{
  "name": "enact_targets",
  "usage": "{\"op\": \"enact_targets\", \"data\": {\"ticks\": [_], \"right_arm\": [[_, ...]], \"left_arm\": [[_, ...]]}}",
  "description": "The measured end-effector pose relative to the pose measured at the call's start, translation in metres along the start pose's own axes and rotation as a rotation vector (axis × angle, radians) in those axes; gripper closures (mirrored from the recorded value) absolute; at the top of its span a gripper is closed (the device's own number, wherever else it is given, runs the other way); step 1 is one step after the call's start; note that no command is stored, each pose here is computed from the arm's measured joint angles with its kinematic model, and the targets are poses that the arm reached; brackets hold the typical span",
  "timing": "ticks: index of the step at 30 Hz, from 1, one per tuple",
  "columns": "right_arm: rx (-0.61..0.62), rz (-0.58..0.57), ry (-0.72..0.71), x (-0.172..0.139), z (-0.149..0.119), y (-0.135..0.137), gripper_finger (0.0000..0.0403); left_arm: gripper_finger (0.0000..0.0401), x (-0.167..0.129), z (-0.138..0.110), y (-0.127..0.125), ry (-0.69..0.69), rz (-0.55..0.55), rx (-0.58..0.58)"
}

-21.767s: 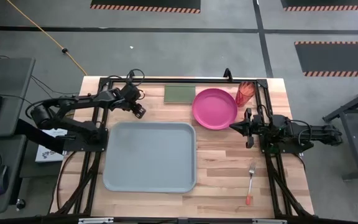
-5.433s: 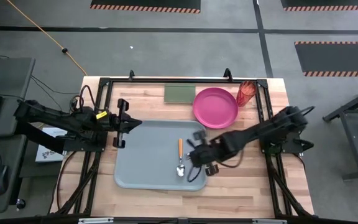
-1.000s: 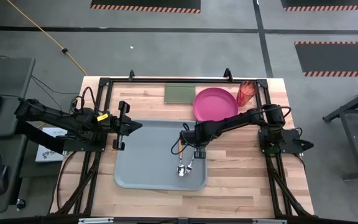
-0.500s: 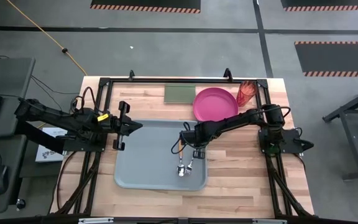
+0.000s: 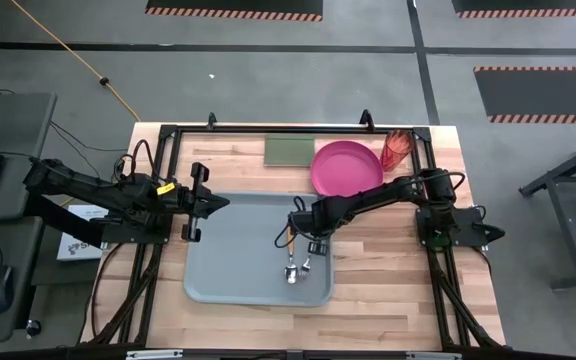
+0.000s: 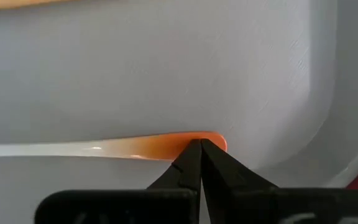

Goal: Pick and place plate/cup/fork/spoon on tray
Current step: Put the orange fork on the gray tray to the left of the yellow spoon

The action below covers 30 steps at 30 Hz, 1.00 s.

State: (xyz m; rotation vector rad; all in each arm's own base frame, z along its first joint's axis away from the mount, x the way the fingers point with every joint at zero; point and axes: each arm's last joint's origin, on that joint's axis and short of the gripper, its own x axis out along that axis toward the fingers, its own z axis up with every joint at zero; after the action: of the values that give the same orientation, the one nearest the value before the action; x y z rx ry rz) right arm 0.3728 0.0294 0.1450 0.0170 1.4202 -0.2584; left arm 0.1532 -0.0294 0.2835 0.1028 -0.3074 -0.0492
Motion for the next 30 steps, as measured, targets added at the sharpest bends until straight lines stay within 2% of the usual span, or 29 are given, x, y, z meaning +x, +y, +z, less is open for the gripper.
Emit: {"op": "enact_targets", "data": {"ticks": [12, 30], "right_arm": [[-0.166, -0.032, -0.105, 0.0013, 0.0098, 0.0009, 0.0403], [-0.126, -0.038, -0.105, 0.0013, 0.0097, 0.0007, 0.0403]], "left_arm": [[0.0401, 0.0, 0.0, 0.0, 0.0, 0.0, 0.0], [0.0401, 0.0, 0.0, 0.0, 0.0, 0.0, 0.0]]}}
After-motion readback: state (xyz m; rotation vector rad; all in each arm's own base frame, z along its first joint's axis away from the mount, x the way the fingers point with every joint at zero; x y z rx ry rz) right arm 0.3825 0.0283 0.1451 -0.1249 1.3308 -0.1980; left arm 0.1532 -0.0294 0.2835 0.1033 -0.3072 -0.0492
